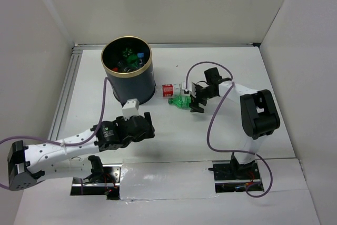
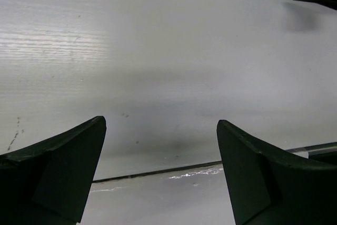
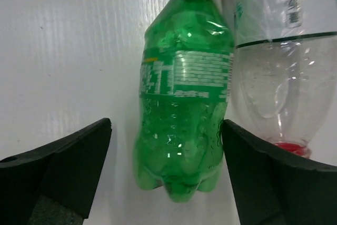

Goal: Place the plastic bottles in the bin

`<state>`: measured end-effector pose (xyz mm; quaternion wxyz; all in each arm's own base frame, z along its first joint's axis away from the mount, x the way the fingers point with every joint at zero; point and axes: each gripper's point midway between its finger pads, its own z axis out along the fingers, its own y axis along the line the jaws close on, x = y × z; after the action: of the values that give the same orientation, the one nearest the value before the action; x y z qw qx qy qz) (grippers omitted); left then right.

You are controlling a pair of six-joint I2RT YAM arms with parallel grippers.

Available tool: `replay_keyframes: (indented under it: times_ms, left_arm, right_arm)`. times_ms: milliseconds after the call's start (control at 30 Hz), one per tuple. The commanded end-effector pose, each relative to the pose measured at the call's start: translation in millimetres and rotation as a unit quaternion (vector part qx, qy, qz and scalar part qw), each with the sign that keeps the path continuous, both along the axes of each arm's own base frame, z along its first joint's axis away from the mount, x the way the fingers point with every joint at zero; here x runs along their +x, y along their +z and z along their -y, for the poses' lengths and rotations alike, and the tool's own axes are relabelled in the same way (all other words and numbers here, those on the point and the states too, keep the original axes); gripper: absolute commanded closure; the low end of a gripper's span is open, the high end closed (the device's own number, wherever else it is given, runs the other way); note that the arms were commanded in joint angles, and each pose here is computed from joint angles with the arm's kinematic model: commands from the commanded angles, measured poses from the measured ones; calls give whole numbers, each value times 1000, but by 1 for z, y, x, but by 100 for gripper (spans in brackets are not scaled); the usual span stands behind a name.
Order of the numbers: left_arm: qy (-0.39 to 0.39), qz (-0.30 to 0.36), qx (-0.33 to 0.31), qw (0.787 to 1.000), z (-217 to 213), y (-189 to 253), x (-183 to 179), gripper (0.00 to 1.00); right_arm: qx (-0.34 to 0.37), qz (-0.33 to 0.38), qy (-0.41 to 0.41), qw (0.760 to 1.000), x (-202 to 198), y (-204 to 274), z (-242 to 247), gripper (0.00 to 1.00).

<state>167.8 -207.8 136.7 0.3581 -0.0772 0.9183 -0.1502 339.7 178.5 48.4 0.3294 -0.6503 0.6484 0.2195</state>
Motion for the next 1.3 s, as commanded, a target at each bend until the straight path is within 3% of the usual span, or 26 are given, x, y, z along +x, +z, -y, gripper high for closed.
replay_keyframes:
  times_ms: [0,100,133,167,200,333,433,533,733,900,967,1100,1133,1200,1267]
  left_arm:
    - [46,12,13,999,-24,-1,0,1]
    - [52,16,11,998,-29,0,-1,1]
    - [50,16,21,998,-32,-1,-3,1]
    - [53,13,22,998,-34,-2,-3,1]
    - [55,19,17,998,-35,1,-2,1]
    - [59,22,6,998,-44,3,-7,1]
    - [63,25,-10,998,-51,2,-10,1]
    - [66,27,-21,997,-54,-1,-12,1]
    - [62,37,-23,997,-58,2,-12,1]
    - [62,38,-24,997,-59,3,-12,1]
    - [62,40,-28,997,-61,3,-13,1]
    - [60,38,-31,997,-61,0,-16,1]
    - [58,35,-33,997,-60,-1,-17,1]
    - [58,36,-37,997,-60,-1,-17,1]
    - [55,40,-39,997,-58,0,-16,1]
  right_arm:
    - [-21,34,4,999,22,-7,-3,12]
    - [-35,23,12,999,15,-14,-7,36]
    - [-36,25,17,999,12,-11,-6,45]
    - [-32,21,24,999,4,0,-6,60]
    - [-28,24,32,999,-2,7,-6,66]
    - [53,65,47,995,-25,96,-8,77]
    - [121,146,58,980,-31,202,-21,78]
    - [184,199,57,961,-28,275,-47,78]
    - [233,251,65,937,15,328,-128,74]
    - [236,249,99,934,43,316,-205,69]
    - [250,261,98,927,51,337,-220,61]
    - [252,240,90,933,68,328,-237,44]
    - [254,234,87,934,67,328,-237,36]
    - [258,233,85,934,65,333,-236,13]
    - [262,228,74,935,60,342,-220,1]
